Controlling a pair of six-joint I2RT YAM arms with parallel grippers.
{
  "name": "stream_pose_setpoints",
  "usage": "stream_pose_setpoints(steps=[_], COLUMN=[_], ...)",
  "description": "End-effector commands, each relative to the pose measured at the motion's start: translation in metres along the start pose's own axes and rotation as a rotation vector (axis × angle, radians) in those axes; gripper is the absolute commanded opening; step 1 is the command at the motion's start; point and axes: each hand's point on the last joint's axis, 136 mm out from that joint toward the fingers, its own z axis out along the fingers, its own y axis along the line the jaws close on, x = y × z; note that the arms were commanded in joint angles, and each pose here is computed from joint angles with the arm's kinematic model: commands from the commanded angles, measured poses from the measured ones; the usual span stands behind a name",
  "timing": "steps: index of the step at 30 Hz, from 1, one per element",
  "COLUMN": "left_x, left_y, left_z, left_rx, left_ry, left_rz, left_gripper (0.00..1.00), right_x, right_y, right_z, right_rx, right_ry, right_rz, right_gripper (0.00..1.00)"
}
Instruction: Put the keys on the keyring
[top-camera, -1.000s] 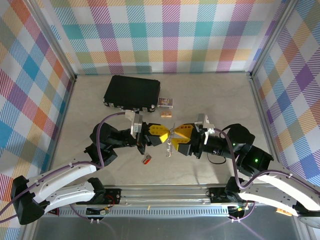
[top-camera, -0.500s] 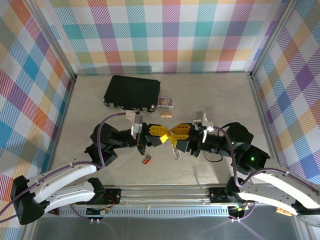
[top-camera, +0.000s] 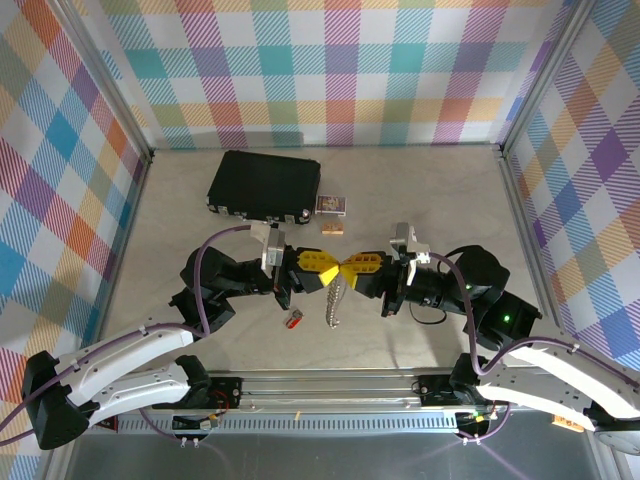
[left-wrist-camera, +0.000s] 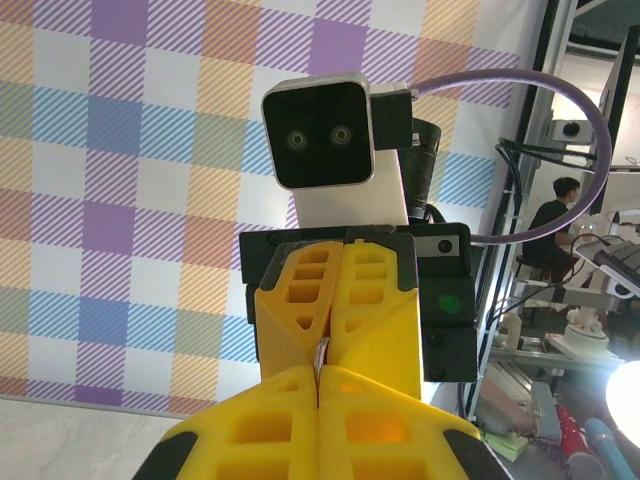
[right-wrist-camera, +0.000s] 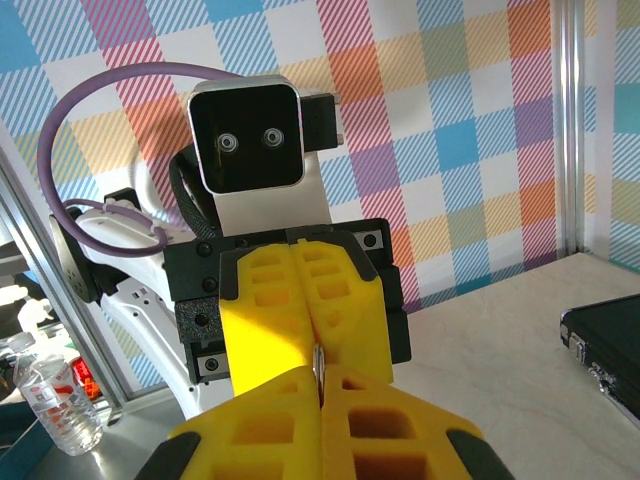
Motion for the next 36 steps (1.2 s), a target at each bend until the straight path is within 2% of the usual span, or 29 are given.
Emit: stream_pose_setpoints(steps=[1, 3, 9, 18, 24, 36], left_x=[-0.006, 0.0, 0.018, 0.021, 0.018, 0.029], left_y=[-0.009, -0.007, -0.001, -0.008, -0.01, 0.001], left_z=[-0.002, -0.003, -0.013, -0.022, -0.021, -0.013], left_rx=[0.03, 0.009, -0.071, -0.079, -0.064, -0.072], left_ry=[-0.007, 0.036, 0.204, 0.324, 0.339, 0.388], left_rz=[0.026, 0.034, 0.064, 0.074, 0.076, 0.072], left_gripper=[0.0, 0.0, 0.16, 0.2, 0.21, 0.2], right_x=[-0.005, -0.003, 0.01, 0.026, 0.031, 0.032], right_y=[0.004, 0.005, 0.009, 0.01, 0.005, 0.003], right_z=[-0.002, -0.005, -0.014, -0.009, -0.003, -0.001], right_rx=[-0.015, -0.007, -0.011, -0.056, -0.053, -0.05], right_ry=[-0.014, 0.021, 0.209, 0.437, 0.486, 0.505], right_rz=[-0.043, -0.073, -0.167, -0.25, -0.266, -0.29], right_gripper=[0.0, 0.0, 0.0, 0.0, 0.0, 0.0])
